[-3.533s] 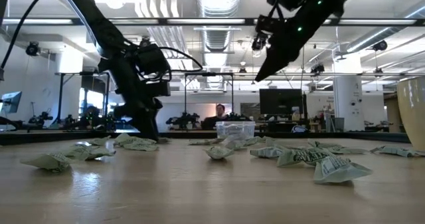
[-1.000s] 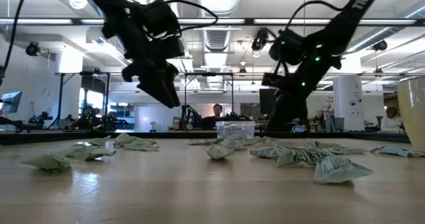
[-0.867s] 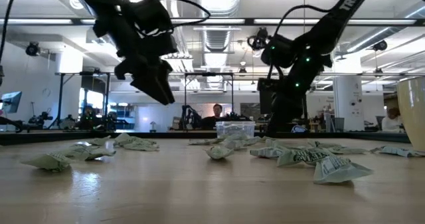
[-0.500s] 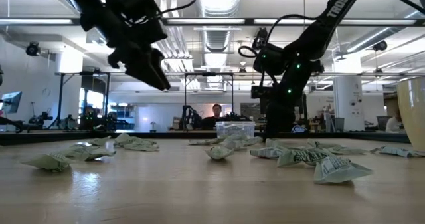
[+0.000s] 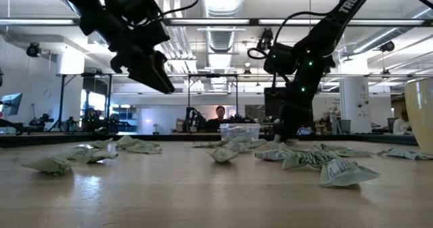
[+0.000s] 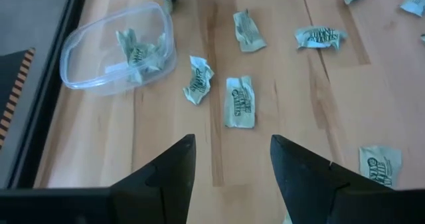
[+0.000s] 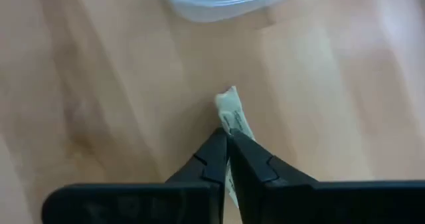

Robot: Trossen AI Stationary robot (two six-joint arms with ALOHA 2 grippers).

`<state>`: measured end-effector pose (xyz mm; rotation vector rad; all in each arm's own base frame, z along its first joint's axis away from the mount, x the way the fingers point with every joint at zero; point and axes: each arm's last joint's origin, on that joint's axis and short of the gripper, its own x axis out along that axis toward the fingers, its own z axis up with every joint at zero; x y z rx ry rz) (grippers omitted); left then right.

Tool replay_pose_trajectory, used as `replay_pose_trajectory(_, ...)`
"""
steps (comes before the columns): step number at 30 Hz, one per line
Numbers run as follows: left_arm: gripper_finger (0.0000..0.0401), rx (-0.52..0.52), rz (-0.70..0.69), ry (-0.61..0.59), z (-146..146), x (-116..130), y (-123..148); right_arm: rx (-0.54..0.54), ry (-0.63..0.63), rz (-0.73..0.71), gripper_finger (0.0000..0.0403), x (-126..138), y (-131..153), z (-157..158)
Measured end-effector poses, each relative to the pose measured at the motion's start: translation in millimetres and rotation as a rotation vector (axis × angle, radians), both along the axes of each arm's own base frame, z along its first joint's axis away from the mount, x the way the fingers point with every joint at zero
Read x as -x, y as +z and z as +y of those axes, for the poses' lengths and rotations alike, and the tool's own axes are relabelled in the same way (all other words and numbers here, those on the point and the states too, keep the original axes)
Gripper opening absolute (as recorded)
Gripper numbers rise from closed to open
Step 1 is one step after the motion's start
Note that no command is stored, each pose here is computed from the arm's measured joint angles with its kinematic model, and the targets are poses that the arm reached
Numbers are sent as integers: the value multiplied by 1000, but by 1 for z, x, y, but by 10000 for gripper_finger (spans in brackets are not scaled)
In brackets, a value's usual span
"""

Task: Pick and place Stevia / Truvia into bins
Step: Put the green stevia packet into the transparent bin

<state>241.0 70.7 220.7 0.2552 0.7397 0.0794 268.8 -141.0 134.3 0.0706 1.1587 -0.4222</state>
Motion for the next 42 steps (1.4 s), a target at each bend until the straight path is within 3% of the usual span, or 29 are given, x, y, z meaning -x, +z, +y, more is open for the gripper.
replay_pose_trajectory(9,178,-1,-2,-1,4,-15,-15,193,-47,-101,9,-6,30,10)
replay_pose_trajectory(15,178,36,16,-48,8,-32,-31,277,16,-216,9,-20,40,14)
replay_pose_trajectory(30,178,59,131,-104,22,-80,-64,262,158,-371,10,-40,31,10)
replay_pose_trajectory(35,178,71,131,-115,22,-83,-66,202,218,-418,43,-42,32,12)
replay_pose_trajectory(42,178,76,135,-116,22,-83,-67,239,190,-412,112,-41,36,11)
